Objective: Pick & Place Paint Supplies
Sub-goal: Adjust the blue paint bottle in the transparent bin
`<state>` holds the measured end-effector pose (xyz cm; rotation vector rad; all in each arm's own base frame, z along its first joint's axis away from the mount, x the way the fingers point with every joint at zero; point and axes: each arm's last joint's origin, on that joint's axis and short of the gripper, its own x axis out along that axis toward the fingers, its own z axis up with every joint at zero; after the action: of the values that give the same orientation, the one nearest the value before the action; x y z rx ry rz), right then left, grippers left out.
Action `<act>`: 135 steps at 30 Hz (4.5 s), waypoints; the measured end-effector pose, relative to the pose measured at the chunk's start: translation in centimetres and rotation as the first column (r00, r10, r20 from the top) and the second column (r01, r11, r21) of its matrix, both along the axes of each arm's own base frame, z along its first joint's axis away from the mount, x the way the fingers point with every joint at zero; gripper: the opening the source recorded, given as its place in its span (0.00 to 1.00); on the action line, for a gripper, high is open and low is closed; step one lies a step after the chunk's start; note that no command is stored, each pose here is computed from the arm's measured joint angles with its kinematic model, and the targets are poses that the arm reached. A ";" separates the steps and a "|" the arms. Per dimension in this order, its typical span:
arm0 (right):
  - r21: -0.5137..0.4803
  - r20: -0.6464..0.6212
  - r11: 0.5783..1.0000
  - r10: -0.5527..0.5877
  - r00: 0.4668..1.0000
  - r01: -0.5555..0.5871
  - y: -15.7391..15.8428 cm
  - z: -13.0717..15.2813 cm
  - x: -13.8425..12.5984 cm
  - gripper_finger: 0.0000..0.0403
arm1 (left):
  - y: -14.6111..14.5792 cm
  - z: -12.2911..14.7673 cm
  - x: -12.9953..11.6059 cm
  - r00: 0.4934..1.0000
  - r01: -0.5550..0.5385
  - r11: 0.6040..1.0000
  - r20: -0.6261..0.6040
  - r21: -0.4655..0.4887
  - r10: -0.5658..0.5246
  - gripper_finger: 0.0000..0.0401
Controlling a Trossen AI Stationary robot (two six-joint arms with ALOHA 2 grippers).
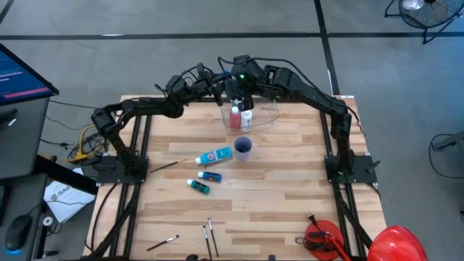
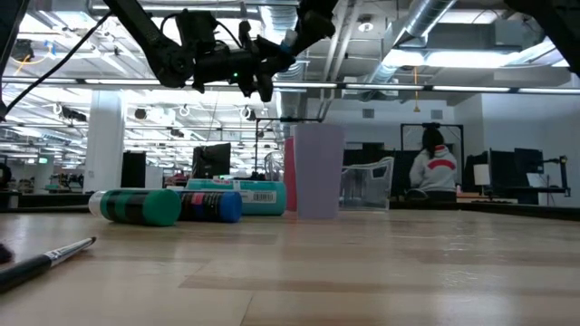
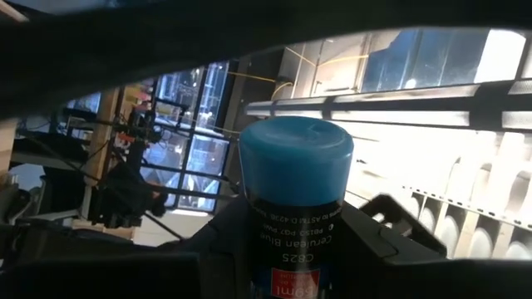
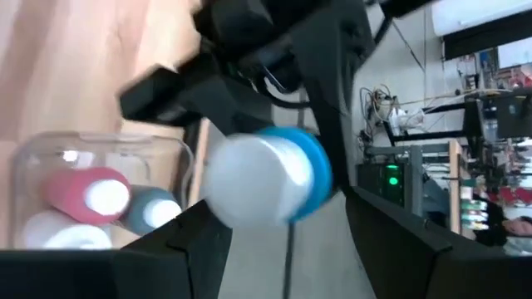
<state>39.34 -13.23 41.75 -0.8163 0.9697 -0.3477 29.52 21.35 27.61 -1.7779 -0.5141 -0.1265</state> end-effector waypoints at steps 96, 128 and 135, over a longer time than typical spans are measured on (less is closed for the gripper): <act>0.430 0.827 0.903 -0.393 0.403 0.000 2.6 -8.8 -4.1 0.55 | -0.3 -0.2 0.4 0.955 -0.261 0.928 -0.070 0.266 0.288 0.25; 0.377 0.839 0.923 -0.376 0.394 0.078 1.4 -8.4 -3.1 0.55 | -0.5 -0.4 0.9 0.967 -0.246 0.969 -0.059 0.029 0.248 0.25; 0.372 0.835 0.921 -0.388 0.389 0.118 -0.1 -8.4 -3.6 0.55 | 1.0 1.0 0.9 0.953 -0.284 0.956 -0.091 0.076 0.290 0.25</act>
<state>35.70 -13.30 33.32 -0.1170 0.0612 -0.8209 30.47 22.36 28.58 -1.6209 -0.6822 0.1493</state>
